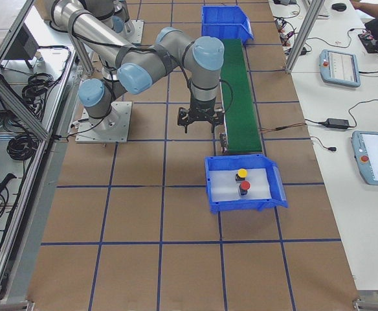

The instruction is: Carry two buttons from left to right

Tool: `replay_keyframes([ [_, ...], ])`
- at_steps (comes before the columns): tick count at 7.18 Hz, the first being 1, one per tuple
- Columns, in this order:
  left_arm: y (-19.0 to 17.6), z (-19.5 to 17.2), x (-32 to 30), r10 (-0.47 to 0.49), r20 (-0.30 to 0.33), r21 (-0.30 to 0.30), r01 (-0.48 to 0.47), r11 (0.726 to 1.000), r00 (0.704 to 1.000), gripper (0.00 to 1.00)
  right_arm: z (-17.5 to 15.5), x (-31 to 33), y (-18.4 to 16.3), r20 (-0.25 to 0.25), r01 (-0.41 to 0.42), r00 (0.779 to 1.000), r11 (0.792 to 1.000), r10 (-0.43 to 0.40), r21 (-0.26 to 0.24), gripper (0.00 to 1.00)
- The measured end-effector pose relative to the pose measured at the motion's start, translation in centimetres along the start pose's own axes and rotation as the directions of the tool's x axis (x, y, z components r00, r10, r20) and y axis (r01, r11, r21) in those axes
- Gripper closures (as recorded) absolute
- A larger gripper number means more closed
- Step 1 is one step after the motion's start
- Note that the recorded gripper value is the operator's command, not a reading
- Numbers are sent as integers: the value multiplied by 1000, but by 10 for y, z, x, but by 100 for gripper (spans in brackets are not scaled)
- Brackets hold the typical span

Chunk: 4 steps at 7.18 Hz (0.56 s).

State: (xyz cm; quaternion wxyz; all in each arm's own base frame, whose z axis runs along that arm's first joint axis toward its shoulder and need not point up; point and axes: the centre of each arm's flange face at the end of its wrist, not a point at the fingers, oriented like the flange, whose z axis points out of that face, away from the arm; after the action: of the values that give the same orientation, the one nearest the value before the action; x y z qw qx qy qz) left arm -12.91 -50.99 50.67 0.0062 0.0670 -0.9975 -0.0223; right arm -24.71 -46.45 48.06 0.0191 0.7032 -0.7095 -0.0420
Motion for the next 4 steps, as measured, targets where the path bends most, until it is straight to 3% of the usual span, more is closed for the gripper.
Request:
replay_keyframes([
  [2,0,0,-1,0,3,-2,0,1000,1000,0,-21,-1,-51,12,-90,996,996,90,3,0],
  [4,1,0,-1,0,4,-2,0,1000,1000,0,-44,-3,-124,28,-182,983,983,182,14,0],
])
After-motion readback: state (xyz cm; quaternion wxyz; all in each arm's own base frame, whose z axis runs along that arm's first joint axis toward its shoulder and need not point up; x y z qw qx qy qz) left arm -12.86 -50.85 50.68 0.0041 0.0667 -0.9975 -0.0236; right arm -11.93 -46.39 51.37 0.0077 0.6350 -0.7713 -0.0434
